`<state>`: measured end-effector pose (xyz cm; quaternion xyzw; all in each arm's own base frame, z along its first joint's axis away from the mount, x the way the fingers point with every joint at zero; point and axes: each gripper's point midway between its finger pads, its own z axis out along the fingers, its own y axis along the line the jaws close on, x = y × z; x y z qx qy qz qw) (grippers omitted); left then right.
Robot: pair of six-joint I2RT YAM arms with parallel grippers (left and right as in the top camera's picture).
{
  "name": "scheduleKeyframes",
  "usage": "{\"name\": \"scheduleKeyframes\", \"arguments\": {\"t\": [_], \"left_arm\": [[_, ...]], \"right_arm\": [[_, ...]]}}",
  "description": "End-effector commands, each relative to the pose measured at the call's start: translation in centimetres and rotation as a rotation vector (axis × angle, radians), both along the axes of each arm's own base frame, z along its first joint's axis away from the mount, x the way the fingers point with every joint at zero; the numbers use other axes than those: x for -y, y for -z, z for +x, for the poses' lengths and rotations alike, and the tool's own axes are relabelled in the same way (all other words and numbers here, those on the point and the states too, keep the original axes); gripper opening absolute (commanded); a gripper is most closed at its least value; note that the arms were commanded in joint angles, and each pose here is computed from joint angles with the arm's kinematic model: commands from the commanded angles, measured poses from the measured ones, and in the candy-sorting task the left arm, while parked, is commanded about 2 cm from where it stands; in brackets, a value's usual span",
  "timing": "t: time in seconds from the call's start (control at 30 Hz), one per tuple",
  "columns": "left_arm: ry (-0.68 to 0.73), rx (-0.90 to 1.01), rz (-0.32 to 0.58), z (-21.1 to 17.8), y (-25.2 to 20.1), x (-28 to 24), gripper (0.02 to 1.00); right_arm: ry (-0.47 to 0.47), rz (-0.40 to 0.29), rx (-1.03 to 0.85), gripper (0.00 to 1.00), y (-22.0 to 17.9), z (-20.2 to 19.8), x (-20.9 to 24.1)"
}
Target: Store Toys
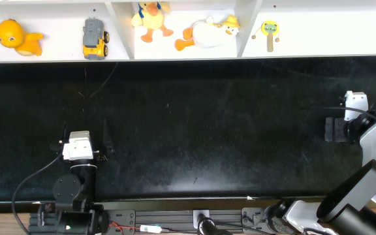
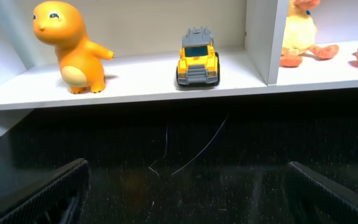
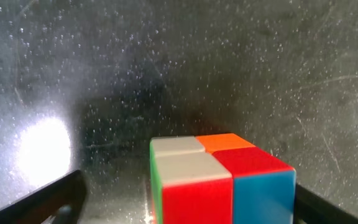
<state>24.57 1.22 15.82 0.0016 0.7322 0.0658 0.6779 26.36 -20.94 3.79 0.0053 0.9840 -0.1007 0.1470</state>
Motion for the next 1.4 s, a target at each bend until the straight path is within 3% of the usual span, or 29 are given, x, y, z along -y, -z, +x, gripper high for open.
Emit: {"name": "scheduleKeyframes", "arguments": {"t": [0.03,0.07,0.17,0.3,0.7,0.93,1.13,1.4], "left_arm": [[-0.006,0.01,0.016,-0.1,-0.2,-0.1,0.998],[-0.006,0.01,0.016,-0.1,-0.2,-0.1,0.998],[-0.006,0.01,0.016,-0.1,-0.2,-0.1,0.998],[-0.006,0.01,0.016,-0.1,-0.2,-0.1,0.998],[-0.006,0.01,0.016,-0.1,-0.2,-0.1,0.998],[-0.006,0.01,0.015,-0.1,-0.2,-0.1,0.996],[-0.006,0.01,0.016,-0.1,-0.2,-0.1,0.998],[-0.006,0.01,0.016,-0.1,-0.2,-0.1,0.998]], "right_arm": [[0.039,0.008,0.006,0.849,0.2,0.0,0.1],[0.049,0.012,0.008,0.858,0.2,0.0,0.1],[0.063,0.015,0.012,0.693,0.2,0.0,0.1],[0.087,0.021,0.036,0.57,-0.2,0.2,0.1],[0.212,0.022,0.264,0.573,-6.8,3.9,0.9],[0.236,0.047,0.42,0.588,-11.8,8.6,1.3],[0.212,0.066,0.438,0.592,-13.5,11.7,0.7],[0.271,0.075,0.363,0.614,-12.2,8.1,0.4]]}}
